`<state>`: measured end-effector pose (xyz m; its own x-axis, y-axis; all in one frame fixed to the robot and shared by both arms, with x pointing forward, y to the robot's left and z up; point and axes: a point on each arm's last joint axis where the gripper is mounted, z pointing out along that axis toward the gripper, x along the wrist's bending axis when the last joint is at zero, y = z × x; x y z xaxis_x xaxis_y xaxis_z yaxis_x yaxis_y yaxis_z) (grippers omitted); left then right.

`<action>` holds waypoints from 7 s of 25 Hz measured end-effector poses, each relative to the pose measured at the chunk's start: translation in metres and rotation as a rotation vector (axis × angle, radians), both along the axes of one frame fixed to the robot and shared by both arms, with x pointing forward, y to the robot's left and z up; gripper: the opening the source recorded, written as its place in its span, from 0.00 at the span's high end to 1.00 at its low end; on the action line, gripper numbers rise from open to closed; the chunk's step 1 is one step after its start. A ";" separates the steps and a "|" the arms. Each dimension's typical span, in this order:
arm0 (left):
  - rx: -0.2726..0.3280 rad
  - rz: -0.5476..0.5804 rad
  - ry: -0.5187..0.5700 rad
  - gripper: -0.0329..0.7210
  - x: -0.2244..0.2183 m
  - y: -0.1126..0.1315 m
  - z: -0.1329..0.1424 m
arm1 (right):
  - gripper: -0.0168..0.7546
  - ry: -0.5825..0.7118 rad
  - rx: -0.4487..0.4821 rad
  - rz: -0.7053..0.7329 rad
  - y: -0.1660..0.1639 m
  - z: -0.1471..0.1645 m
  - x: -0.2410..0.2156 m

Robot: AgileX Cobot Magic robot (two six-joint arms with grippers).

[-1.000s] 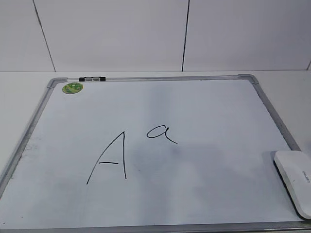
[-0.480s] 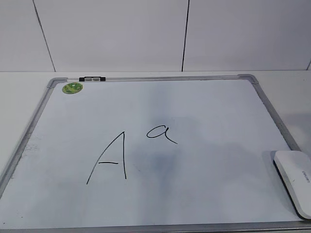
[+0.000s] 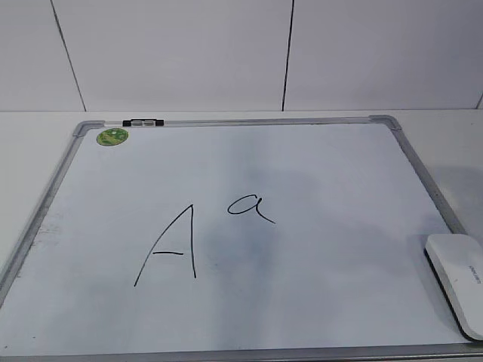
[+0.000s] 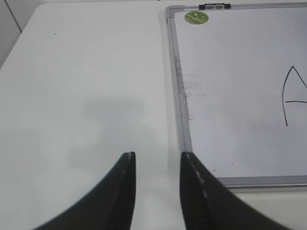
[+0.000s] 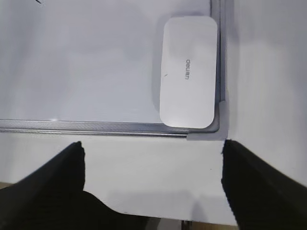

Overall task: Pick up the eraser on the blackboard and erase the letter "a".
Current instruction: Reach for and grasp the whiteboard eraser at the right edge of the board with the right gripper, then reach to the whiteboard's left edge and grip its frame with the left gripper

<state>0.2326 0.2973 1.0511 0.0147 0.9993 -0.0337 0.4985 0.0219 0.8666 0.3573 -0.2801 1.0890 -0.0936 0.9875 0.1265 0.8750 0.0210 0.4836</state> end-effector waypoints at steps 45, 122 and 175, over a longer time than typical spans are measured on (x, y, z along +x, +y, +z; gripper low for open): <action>0.000 0.000 0.000 0.64 0.000 0.000 0.000 | 0.10 0.384 -0.097 -0.054 -0.002 -0.100 0.108; 0.000 0.000 0.000 0.64 0.000 0.000 0.000 | 0.29 0.476 -0.108 -0.014 0.001 -0.137 0.146; 0.000 0.000 0.000 0.65 0.000 0.000 0.000 | 0.29 0.381 -0.115 0.302 0.098 -0.047 0.169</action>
<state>0.2326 0.2973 1.0511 0.0147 0.9993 -0.0337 0.4985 0.0219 0.8666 0.5264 -0.1826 1.0422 -0.3457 0.9331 0.0994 0.9358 0.3350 0.1101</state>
